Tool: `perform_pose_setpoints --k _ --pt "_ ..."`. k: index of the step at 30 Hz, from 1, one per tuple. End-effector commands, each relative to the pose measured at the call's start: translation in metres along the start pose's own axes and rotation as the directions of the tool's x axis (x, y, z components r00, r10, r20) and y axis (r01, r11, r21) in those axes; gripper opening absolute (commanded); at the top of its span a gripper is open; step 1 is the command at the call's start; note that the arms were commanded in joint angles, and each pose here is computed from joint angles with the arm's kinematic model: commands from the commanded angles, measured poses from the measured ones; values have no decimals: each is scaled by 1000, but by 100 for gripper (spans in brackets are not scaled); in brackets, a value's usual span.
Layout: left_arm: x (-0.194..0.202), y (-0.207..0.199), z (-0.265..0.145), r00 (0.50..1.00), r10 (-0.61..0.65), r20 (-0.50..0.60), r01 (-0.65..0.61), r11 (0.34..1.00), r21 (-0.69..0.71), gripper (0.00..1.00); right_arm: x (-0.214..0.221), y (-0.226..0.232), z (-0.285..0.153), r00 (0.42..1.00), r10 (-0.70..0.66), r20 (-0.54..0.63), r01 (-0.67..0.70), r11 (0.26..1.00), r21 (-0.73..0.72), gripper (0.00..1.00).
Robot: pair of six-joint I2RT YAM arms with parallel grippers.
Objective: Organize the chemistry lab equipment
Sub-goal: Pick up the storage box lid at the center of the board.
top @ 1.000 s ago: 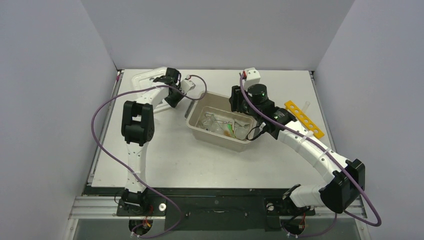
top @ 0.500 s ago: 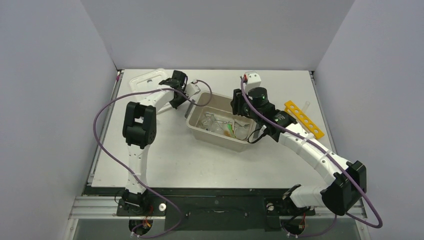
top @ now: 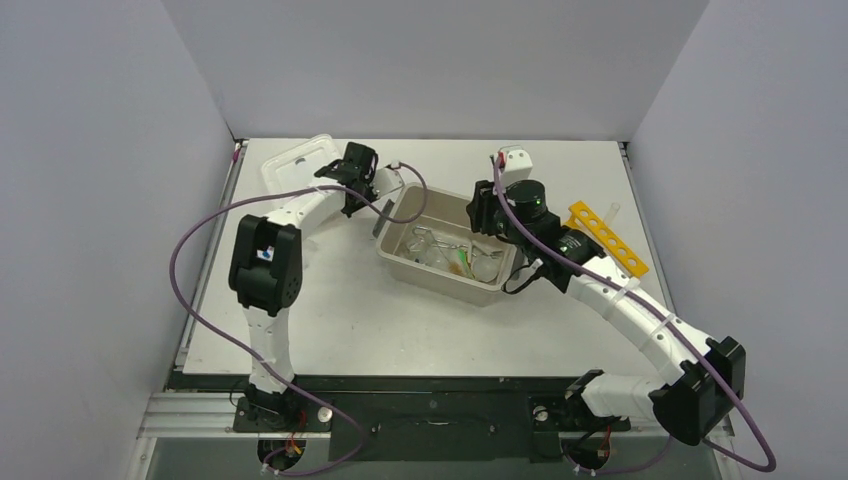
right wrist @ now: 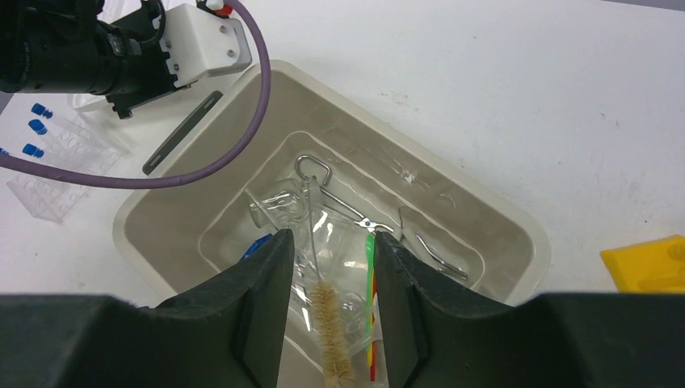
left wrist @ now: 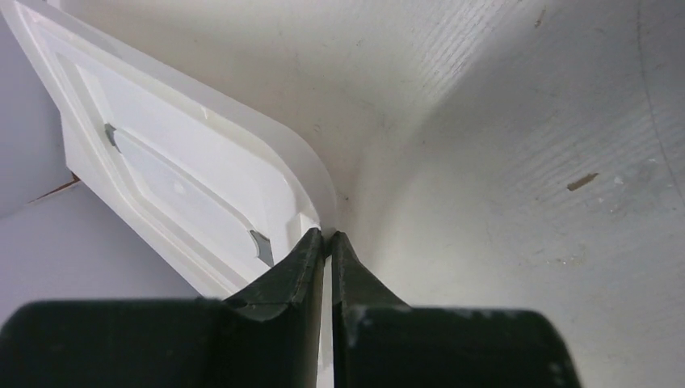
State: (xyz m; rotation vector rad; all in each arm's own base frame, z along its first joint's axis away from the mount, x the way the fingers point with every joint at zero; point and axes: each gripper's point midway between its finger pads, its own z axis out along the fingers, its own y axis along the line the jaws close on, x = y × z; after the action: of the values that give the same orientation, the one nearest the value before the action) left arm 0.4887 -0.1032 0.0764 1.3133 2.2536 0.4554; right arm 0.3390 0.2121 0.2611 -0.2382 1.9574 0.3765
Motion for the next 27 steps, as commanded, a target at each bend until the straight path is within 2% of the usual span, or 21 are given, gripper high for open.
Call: perform_pose_setpoints --k 1,9,13,22,27 --pt "-37 37 -54 991 29 129 -11 990 -142 0 -14 -1 -12 998 28 54 -27 1000 -8 37" --pt "-54 44 -93 981 51 188 -15 982 -187 0 -14 -4 -19 997 34 68 -34 999 -5 37" --pt "-63 58 -117 974 91 206 -34 964 -263 0 -16 -5 -24 996 36 78 -36 999 -5 37" --pt "-82 81 -187 953 127 275 -19 931 -365 0 -27 -13 -38 991 31 131 -35 999 27 37" --pt "-90 82 -238 925 165 342 -27 927 -374 0 -41 -24 -53 983 -10 183 -2 998 64 37"
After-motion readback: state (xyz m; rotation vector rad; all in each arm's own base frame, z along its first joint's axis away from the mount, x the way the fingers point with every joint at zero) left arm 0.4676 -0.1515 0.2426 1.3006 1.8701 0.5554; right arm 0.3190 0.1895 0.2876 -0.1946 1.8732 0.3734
